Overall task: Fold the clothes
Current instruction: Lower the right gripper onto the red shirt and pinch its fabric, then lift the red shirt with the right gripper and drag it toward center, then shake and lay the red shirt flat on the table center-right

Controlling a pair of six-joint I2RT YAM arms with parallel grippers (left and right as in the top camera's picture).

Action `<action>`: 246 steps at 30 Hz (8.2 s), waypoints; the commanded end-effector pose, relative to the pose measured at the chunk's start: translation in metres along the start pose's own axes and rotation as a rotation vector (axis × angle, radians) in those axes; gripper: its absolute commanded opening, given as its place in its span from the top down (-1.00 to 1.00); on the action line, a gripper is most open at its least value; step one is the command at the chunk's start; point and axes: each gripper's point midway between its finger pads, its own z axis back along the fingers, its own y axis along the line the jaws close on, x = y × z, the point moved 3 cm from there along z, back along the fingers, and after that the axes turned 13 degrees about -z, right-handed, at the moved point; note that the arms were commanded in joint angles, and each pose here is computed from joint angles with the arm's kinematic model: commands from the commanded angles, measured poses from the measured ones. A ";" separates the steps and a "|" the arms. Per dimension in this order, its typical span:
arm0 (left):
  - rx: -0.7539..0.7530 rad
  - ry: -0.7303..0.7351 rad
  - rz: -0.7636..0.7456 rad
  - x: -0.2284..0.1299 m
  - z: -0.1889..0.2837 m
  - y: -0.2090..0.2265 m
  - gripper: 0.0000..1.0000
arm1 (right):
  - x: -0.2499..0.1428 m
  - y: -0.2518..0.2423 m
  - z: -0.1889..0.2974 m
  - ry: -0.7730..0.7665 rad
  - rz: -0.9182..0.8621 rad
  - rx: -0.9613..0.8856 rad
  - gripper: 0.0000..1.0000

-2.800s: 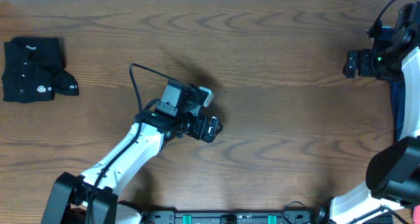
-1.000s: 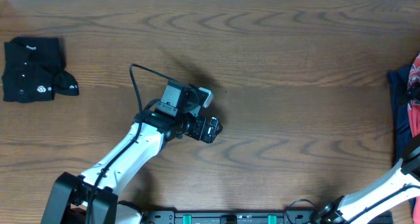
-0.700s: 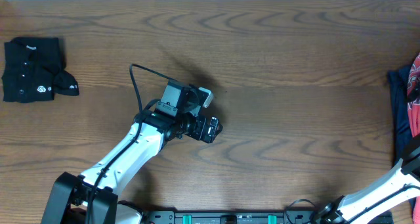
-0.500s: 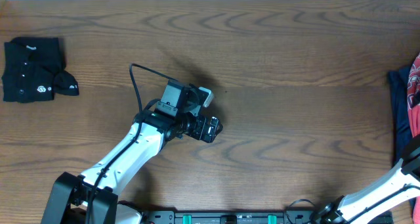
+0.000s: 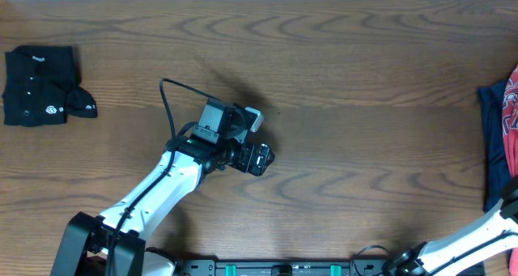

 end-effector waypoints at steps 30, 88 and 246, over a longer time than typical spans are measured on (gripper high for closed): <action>0.013 -0.017 -0.017 0.008 0.001 0.001 -0.96 | -0.076 -0.018 -0.019 -0.094 0.001 0.232 -0.54; 0.035 -0.012 -0.027 0.007 0.001 0.004 -0.96 | -0.038 -0.005 -0.016 -0.094 0.017 0.308 0.39; 0.304 -0.217 0.350 -0.007 0.103 0.116 -0.96 | -0.410 0.220 0.334 -0.582 1.174 0.919 0.97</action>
